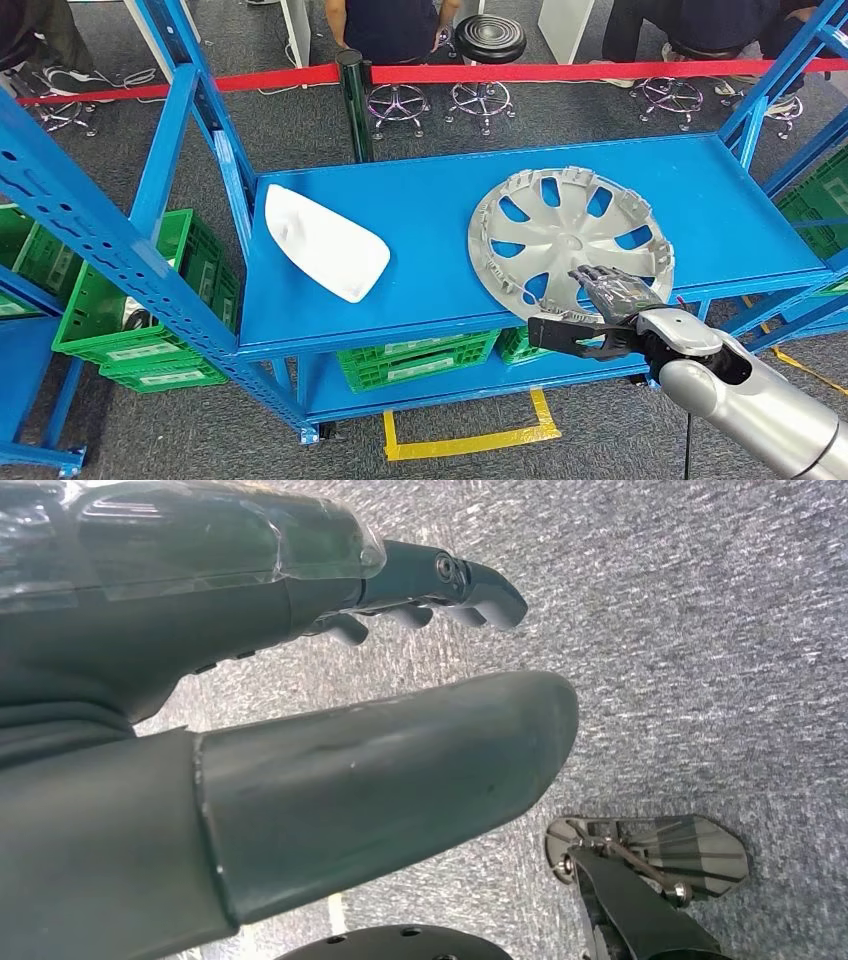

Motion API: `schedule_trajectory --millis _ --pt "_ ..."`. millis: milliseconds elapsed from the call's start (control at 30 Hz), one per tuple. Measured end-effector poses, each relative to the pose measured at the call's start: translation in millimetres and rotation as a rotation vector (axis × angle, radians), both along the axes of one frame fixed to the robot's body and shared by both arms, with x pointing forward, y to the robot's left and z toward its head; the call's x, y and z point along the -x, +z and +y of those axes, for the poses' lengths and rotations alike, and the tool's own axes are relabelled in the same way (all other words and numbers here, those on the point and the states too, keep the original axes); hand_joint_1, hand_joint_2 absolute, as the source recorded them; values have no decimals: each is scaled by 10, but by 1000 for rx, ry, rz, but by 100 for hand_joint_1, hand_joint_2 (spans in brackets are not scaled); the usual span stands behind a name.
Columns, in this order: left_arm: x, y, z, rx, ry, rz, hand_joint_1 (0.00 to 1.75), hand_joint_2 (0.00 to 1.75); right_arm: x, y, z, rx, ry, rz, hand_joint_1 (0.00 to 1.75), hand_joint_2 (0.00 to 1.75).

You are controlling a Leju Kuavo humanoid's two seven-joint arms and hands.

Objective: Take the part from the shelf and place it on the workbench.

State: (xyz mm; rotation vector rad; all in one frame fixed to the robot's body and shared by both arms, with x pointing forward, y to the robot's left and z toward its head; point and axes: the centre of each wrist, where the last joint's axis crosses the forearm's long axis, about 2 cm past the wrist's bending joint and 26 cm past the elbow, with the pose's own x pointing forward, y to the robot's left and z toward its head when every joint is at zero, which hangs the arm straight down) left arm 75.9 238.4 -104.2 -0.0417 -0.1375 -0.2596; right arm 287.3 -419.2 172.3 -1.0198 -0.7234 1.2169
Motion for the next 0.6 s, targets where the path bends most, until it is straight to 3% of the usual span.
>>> schedule_trajectory --millis 600 --pt "1 0 2 0 0 1 0 0 12 -97 -18 -18 -58 63 0 175"
